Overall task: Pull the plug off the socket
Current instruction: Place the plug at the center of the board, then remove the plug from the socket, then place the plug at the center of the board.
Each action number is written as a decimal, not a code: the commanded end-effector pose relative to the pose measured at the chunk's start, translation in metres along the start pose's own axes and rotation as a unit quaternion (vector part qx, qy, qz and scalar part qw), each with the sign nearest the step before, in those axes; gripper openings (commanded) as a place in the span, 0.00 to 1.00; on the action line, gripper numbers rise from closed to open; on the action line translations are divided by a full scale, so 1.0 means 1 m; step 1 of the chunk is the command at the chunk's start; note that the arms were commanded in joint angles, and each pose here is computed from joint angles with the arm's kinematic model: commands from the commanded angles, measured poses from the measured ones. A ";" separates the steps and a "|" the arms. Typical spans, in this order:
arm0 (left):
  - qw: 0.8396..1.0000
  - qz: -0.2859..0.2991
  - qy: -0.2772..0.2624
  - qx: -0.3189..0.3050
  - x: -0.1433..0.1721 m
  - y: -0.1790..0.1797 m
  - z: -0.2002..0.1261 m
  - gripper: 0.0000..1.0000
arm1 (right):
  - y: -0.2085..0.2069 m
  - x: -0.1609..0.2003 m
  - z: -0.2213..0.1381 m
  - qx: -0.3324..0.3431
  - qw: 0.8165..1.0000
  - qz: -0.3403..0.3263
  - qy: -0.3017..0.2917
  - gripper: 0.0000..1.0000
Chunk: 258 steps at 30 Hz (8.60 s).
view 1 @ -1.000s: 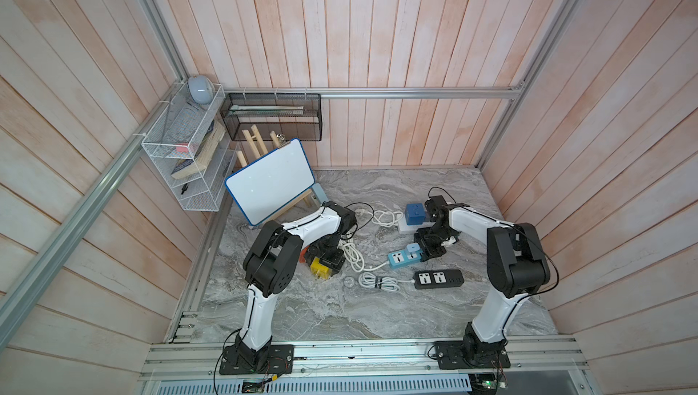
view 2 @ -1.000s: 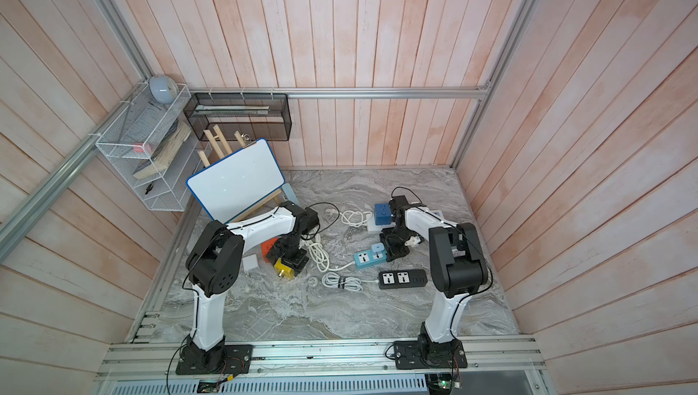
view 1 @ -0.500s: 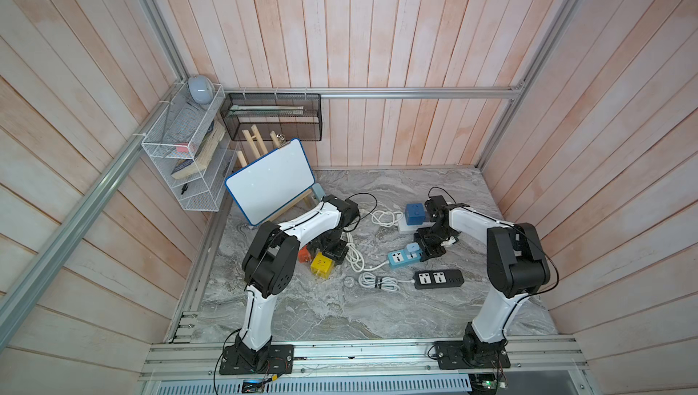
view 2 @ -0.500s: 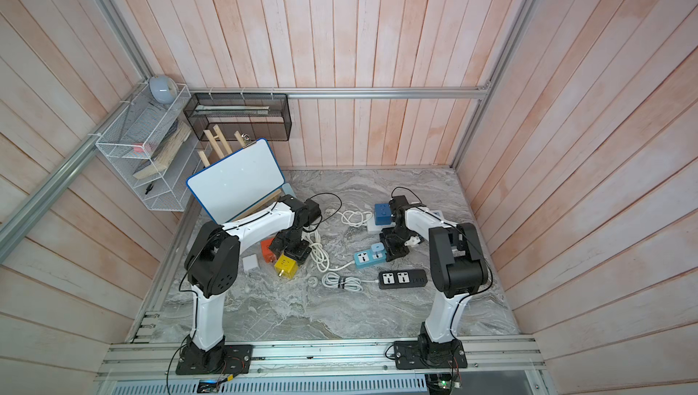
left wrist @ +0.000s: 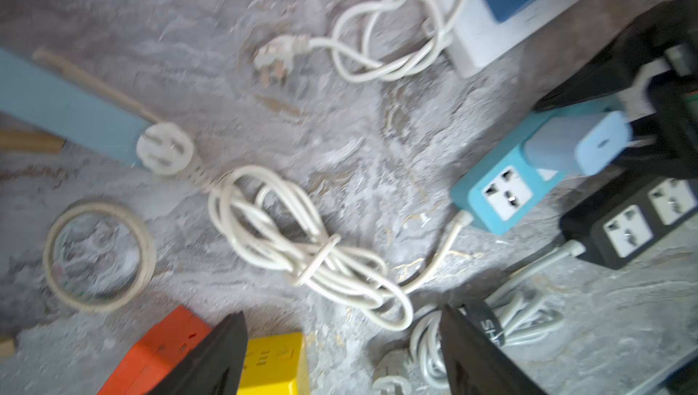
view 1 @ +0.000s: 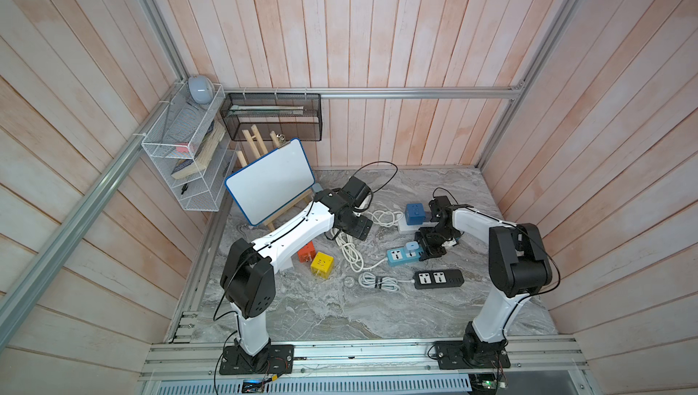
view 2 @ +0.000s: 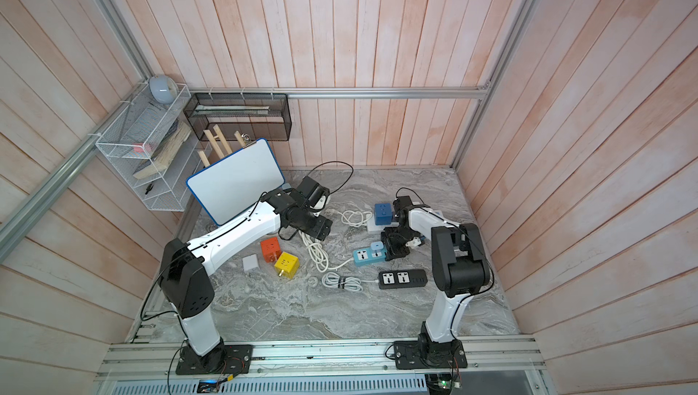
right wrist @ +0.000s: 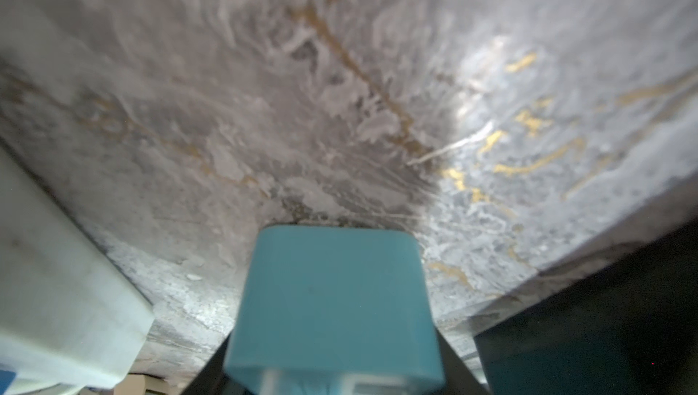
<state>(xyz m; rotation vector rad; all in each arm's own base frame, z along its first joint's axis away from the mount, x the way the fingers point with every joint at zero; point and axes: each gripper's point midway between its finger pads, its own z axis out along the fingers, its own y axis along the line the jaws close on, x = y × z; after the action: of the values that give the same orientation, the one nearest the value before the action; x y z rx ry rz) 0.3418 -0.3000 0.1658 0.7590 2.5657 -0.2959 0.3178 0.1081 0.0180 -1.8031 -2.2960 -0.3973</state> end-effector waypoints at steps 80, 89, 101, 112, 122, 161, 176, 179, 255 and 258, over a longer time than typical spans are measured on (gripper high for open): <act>0.911 0.327 -0.199 0.154 -0.026 -0.156 0.136 0.55 | -0.021 -0.036 0.020 0.066 0.997 -0.020 -0.024 0.00; 0.912 0.324 -0.195 0.162 -0.022 -0.157 0.139 0.50 | -0.021 -0.036 0.020 0.065 0.997 -0.019 -0.024 0.00; 0.911 0.322 -0.198 0.167 -0.024 -0.160 0.134 0.02 | -0.021 -0.034 0.020 0.060 0.998 -0.016 -0.024 0.00; 0.913 0.305 -0.211 0.167 -0.033 -0.161 0.121 0.00 | -0.020 -0.033 0.020 0.053 0.998 -0.014 -0.024 0.00; 0.909 0.307 -0.228 0.164 -0.042 -0.164 0.105 0.00 | -0.024 -0.033 0.020 0.052 0.998 0.019 -0.029 0.00; 0.941 0.197 -0.237 0.141 -0.063 -0.131 0.007 0.00 | -0.016 -0.036 0.020 0.061 0.997 0.021 -0.045 0.00; 0.982 -0.086 -0.021 0.168 0.022 -0.042 -0.010 0.00 | -0.013 -0.036 0.019 0.050 0.997 0.013 -0.049 0.00; 0.975 -0.135 0.022 0.176 0.047 -0.028 -0.013 0.00 | -0.015 -0.036 0.020 0.051 0.998 0.011 -0.048 0.00; 0.912 -0.368 0.180 0.008 0.195 0.133 -0.015 0.67 | -0.021 -0.049 0.008 0.054 0.996 0.007 -0.075 0.00; 0.916 -0.369 0.158 -0.005 0.184 0.139 -0.025 0.67 | -0.032 -0.055 0.004 0.057 0.995 0.014 -0.081 0.00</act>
<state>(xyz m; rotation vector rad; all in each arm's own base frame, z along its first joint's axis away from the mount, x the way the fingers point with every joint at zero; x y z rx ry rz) 0.2643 -0.0981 0.0729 -0.2091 3.1175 -0.4614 0.3180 0.0970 0.0173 -1.7901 -2.2585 -0.3843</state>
